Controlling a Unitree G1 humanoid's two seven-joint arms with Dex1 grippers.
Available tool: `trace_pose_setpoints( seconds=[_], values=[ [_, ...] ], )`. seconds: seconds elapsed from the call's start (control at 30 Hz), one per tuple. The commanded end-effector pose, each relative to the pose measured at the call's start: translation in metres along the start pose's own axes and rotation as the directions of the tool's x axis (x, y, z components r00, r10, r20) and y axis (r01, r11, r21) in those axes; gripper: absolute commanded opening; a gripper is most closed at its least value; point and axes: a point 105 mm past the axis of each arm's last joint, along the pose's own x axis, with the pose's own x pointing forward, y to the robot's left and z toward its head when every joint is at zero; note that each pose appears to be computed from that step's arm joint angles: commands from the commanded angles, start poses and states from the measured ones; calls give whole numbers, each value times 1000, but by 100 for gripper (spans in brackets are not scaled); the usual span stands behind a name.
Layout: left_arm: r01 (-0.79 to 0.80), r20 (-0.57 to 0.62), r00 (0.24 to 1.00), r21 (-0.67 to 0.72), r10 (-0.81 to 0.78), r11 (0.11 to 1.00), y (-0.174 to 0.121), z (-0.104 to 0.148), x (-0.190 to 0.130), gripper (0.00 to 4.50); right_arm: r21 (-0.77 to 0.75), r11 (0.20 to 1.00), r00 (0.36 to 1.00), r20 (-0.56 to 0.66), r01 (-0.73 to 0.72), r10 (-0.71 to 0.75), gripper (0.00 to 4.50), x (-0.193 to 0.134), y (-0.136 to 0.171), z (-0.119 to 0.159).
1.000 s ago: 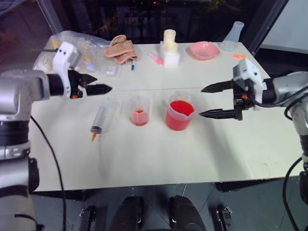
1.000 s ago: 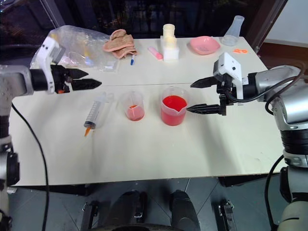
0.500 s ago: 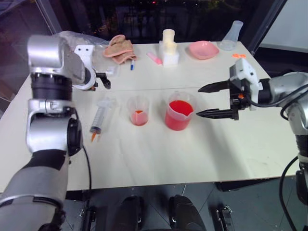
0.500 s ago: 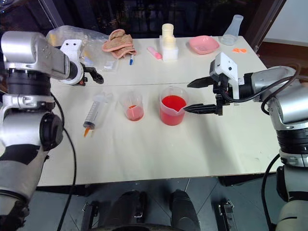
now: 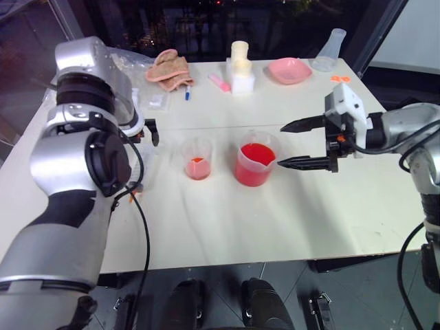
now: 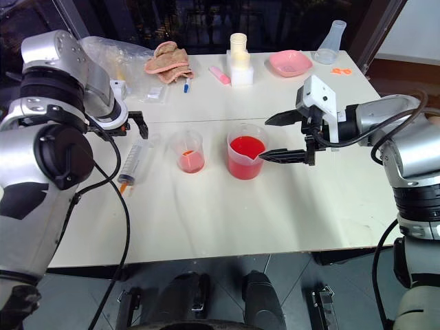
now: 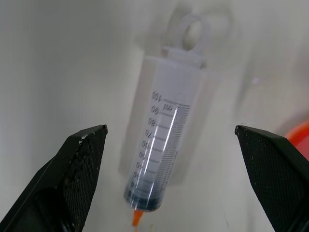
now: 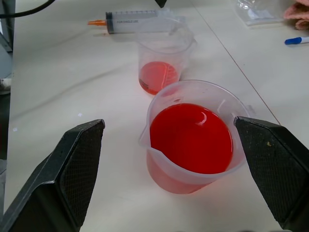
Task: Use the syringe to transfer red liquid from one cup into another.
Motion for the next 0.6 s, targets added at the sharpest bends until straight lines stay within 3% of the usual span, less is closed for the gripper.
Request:
trace_pose_setpoints(
  seconds=[0.03, 0.17, 0.6],
  values=[
    [-60, 12, 998, -10, 60, 998, 7, 3, -6, 447, -39, 999, 999, 33, 17, -16, 450, -6, 2, 12],
    [-69, -37, 997, -24, 68, 997, 9, -8, 10, 447, -33, 999, 999, 37, 26, -24, 450, -7, 3, 12],
    [-110, -30, 994, -54, 109, 992, 11, -17, 37, 447, -21, 999, 999, 38, 33, -33, 450, -6, 7, 11]
  ],
)
